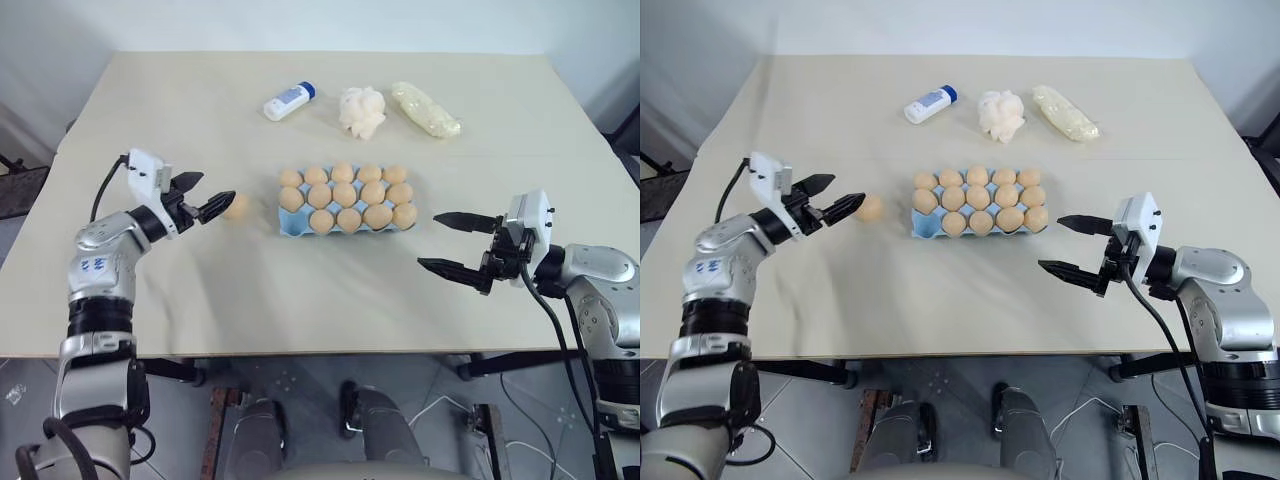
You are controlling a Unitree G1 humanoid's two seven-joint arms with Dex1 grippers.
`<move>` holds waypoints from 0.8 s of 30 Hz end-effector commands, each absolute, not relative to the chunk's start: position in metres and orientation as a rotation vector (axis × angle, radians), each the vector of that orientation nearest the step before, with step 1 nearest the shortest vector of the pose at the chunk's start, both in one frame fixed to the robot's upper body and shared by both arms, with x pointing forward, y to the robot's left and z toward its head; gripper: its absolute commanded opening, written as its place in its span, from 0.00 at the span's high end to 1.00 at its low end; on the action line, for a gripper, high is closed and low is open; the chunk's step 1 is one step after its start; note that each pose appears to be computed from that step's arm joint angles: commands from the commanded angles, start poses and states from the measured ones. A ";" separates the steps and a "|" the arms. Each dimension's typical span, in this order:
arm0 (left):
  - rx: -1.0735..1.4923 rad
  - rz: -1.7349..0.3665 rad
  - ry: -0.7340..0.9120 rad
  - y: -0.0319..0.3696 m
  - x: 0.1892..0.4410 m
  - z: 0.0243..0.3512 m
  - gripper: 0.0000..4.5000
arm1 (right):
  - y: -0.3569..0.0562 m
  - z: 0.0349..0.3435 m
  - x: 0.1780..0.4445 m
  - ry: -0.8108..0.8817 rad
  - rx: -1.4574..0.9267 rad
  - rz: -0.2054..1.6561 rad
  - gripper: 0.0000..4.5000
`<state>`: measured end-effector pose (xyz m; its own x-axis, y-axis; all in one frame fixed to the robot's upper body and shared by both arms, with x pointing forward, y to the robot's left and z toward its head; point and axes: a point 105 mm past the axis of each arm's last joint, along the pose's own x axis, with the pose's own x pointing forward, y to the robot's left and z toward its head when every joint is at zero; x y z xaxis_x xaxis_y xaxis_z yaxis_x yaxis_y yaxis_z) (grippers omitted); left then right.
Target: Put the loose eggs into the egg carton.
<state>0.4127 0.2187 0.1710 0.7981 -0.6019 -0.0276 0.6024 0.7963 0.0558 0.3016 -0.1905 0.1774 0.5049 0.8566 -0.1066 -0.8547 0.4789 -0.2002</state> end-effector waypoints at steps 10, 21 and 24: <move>0.128 -0.632 0.105 0.208 0.434 0.148 0.10 | -0.197 0.190 0.289 -0.059 -0.247 0.979 0.00; 0.167 -0.725 -0.014 0.202 0.428 0.176 0.63 | -0.199 0.189 0.291 -0.053 -0.249 0.973 0.00; 0.172 -0.816 -0.058 0.188 0.422 0.188 0.63 | -0.199 0.188 0.290 -0.052 -0.248 0.974 0.00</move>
<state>0.4250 0.1927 0.1675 0.7148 -0.6953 -0.0746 0.6979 0.7027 0.1383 0.2926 -0.1953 0.1754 0.5569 0.8255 -0.0913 -0.8234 0.5345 -0.1906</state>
